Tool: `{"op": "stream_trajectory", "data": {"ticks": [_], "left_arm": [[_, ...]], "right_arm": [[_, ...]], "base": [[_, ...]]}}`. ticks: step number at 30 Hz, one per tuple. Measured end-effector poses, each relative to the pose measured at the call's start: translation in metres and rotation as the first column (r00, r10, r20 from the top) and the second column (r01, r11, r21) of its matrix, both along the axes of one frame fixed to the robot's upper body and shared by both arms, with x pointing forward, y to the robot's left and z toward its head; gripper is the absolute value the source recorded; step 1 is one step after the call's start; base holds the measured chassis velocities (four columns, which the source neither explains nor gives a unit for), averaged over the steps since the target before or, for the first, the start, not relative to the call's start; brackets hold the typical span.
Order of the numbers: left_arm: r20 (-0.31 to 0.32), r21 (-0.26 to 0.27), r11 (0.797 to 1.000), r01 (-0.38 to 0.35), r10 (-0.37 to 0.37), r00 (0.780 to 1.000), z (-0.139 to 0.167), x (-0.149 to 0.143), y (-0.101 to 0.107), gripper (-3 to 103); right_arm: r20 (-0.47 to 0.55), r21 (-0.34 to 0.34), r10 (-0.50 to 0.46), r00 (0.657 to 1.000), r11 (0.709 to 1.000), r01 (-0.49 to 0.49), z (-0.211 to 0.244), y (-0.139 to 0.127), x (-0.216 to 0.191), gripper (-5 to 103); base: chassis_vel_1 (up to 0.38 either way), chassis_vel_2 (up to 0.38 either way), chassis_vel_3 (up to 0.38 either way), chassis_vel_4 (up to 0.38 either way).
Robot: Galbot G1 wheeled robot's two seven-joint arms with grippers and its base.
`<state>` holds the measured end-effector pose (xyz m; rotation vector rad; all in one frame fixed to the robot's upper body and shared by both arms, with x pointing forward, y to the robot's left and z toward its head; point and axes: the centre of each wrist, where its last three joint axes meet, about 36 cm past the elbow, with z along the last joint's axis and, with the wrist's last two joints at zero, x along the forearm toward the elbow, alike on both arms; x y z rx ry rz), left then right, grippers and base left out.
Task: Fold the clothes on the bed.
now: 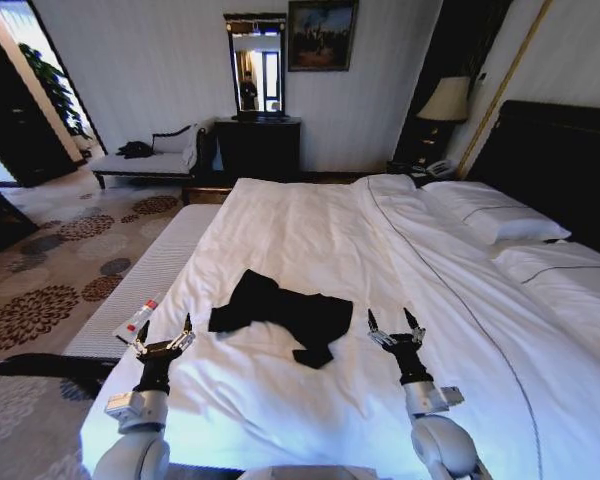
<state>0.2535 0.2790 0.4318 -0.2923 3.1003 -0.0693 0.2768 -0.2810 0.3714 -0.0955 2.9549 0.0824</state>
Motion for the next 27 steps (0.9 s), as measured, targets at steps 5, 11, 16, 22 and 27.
{"op": "stream_trajectory", "data": {"ticks": [5, 11, 16, 22, 27], "left_arm": [[-0.037, 0.001, 1.000, 0.028, -0.028, 0.999, 0.005, 0.031, 0.018, 100], [-0.132, -0.057, 0.996, 0.069, -0.076, 0.988, 0.029, 0.086, 0.050, 100], [-0.198, 0.061, 0.993, 0.105, -0.091, 0.976, 0.040, 0.131, 0.071, 100], [-0.320, -0.039, 0.983, 0.182, -0.184, 0.929, 0.065, 0.159, 0.077, 100], [-0.428, -0.306, 0.887, 0.347, -0.454, 0.782, 0.084, 0.187, 0.076, 100]], "right_arm": [[0.010, -0.010, 0.004, 1.000, 1.000, -0.003, -0.006, -0.001, 0.012, 100], [0.021, -0.016, 0.013, 1.000, 1.000, -0.012, -0.014, 0.001, 0.026, 100], [0.024, 0.004, 0.020, 1.000, 1.000, -0.020, -0.021, 0.005, 0.041, 100], [0.021, 0.026, 0.050, 0.999, 0.998, -0.051, -0.028, 0.017, 0.059, 100], [0.011, 0.032, 0.056, 0.998, 0.998, -0.057, -0.033, 0.020, 0.063, 100]], "base": [[0.033, 0.021, -0.027, -0.016], [0.000, 0.000, 0.000, 0.000], [0.000, 0.000, 0.000, 0.000], [0.000, 0.000, 0.000, 0.000], [0.000, 0.000, 0.000, 0.000]]}}
